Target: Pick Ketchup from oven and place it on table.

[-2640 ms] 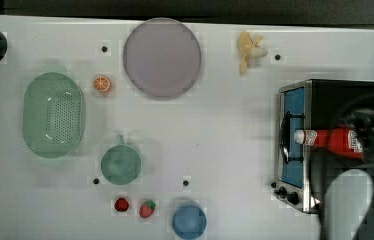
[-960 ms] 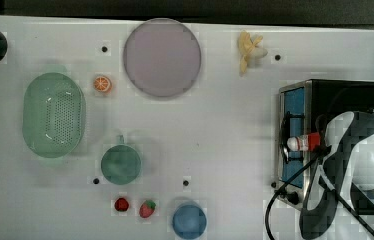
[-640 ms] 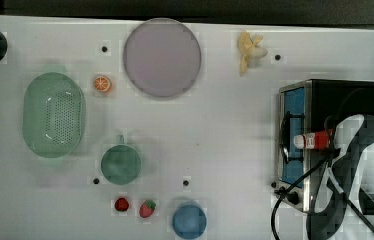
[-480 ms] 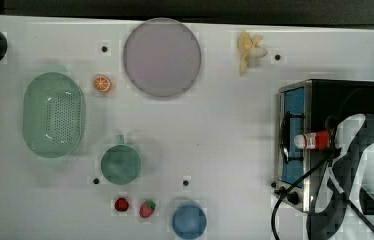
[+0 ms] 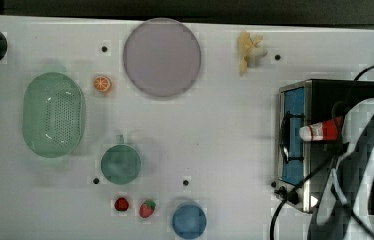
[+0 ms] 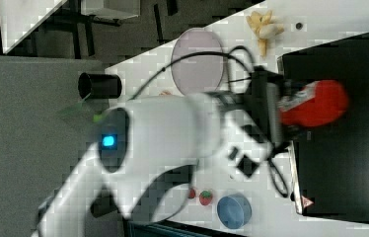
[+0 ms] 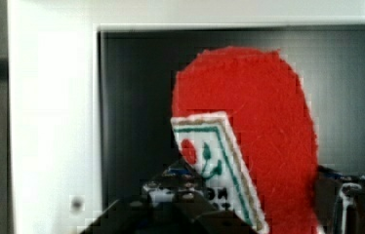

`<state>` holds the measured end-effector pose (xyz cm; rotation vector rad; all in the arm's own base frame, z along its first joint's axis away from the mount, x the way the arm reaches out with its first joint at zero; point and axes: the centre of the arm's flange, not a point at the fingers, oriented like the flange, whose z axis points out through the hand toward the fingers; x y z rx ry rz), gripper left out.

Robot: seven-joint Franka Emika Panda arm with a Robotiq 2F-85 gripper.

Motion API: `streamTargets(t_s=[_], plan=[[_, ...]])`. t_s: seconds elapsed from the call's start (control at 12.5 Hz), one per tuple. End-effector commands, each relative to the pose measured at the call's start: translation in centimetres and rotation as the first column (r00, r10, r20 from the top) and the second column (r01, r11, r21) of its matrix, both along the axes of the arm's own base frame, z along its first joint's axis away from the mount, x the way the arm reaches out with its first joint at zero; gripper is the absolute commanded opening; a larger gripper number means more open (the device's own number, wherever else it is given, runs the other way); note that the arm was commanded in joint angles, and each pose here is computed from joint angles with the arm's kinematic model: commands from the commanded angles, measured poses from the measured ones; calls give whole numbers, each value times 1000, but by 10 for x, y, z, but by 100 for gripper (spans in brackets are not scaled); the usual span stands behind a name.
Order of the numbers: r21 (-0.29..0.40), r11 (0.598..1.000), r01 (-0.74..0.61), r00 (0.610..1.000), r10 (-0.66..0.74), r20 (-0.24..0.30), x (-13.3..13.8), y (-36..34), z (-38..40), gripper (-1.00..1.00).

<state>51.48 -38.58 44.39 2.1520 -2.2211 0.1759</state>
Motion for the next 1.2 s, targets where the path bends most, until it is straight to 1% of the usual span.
streamTargets(t_s=[0.08, 0.24, 0.32, 0.4, 0.56, 0.8, 0.96, 1.04, 1.2], plan=[[-18, 989, -145, 987, 145, 63, 22, 58, 117, 27], [12, 976, -217, 976, 217, -5, 28, 97, 143, 27], [29, 964, -264, 964, 265, -28, 34, 124, 151, 27], [51, 948, -315, 948, 317, -37, 41, 154, 155, 27], [93, 901, -424, 901, 430, -57, 57, 221, 153, 27], [144, 815, -561, 813, 575, -88, 75, 315, 130, 27], [185, 765, -617, 759, 640, -120, 76, 361, 102, 27], [210, 748, -629, 737, 660, -144, 73, 377, 84, 27], [244, 731, -637, 709, 680, -188, 66, 392, 43, 27]])
